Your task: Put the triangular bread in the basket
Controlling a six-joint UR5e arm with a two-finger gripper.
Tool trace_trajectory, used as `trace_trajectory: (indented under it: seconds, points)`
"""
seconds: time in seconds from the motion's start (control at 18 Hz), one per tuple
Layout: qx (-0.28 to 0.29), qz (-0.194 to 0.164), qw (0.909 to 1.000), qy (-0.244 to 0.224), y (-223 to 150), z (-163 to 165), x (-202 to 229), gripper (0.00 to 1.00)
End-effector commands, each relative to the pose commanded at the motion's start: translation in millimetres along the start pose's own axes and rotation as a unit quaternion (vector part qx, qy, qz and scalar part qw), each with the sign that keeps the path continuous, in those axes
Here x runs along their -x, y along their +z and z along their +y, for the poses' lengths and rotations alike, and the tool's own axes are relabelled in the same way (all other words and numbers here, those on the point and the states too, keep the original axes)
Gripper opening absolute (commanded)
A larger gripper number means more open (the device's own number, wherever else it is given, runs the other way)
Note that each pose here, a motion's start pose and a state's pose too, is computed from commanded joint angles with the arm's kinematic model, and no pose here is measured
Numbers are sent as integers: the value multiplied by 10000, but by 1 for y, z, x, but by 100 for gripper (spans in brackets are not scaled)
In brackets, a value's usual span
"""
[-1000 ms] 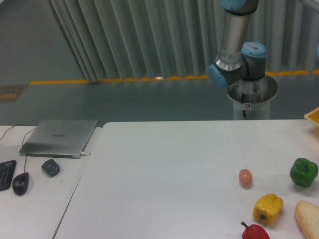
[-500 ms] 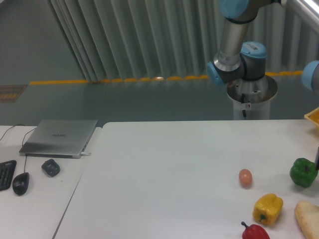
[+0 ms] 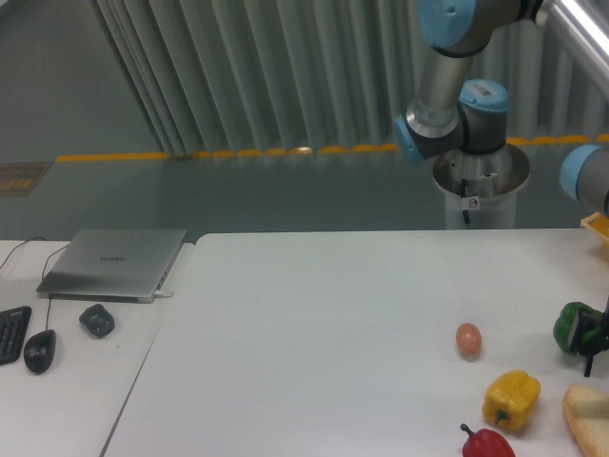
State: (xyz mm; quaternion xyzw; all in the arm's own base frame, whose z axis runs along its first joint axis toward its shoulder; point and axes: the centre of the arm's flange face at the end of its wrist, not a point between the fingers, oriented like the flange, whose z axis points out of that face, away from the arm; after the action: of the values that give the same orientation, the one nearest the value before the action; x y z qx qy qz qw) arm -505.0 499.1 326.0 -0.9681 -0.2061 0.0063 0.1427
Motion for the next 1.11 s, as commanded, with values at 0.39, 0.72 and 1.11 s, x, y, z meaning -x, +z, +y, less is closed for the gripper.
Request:
trace_trajectory:
  seconds: [0.39, 0.72, 1.11]
  points:
    - [-34, -6, 10000, 14, 15, -10, 11, 100]
    - [59, 47, 10000, 31, 32, -9, 13, 100]
    - [133, 87, 9999, 23, 46, -8, 15, 100]
